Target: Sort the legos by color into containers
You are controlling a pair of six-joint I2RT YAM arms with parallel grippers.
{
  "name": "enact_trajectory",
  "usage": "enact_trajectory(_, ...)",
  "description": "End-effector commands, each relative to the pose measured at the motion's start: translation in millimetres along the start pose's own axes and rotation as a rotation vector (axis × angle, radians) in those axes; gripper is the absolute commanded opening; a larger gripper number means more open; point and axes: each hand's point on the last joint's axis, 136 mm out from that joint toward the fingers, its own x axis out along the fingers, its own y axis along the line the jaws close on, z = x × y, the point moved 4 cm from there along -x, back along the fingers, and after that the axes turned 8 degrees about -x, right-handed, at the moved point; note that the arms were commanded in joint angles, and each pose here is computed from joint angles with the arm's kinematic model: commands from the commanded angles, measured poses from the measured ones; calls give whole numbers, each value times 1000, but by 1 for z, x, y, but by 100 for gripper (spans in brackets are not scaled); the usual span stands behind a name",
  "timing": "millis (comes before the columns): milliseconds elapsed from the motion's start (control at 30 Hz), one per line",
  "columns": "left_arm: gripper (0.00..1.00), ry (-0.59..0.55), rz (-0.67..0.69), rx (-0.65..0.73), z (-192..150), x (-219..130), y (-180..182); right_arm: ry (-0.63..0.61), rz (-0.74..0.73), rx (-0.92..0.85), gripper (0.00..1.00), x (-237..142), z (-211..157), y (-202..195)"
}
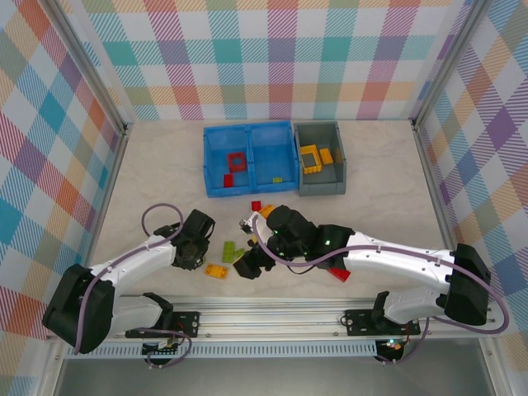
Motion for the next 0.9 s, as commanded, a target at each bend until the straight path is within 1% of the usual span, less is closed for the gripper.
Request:
enact_trajectory(0, 15, -36, -78, 12, 10, -17, -16, -65, -58, 21, 82, -13, 11, -2)
enact_trajectory(67, 11, -47, -141, 83, 13, -40, -38, -115, -163, 45, 82, -28, 18, -14)
enact_trajectory(200, 9, -49, -277, 286, 2, -90, -99, -240, -444, 147, 80, -72, 29, -48)
enact_trajectory(233, 9, -50, -308, 348, -4, -104, -117, -269, -505, 181, 80, -83, 30, -57)
enact_trajectory(300, 9, -56, -342, 465, -19, -124, -148, -329, -574, 226, 80, -100, 33, -69)
enact_trajectory(400, 9, -52, -378, 620, -48, -139, -195, -383, -670, 303, 81, -120, 35, -89)
enact_trajectory(500, 9, -17, -372, 719, -76, -130, -237, -412, -714, 359, 81, -133, 37, -102)
enact_trajectory(567, 10, -11, -357, 767, -90, -115, -263, -430, -728, 375, 81, -140, 40, -106)
enact_trajectory(667, 11, -38, -342, 829, -106, -95, -299, -441, -735, 380, 81, -145, 41, -108)
enact_trajectory(767, 12, -76, -300, 882, -115, -72, -325, -429, -739, 392, 81, -146, 37, -109)
enact_trajectory(867, 13, -99, -238, 892, -117, -43, -335, -420, -744, 405, 81, -147, 31, -110)
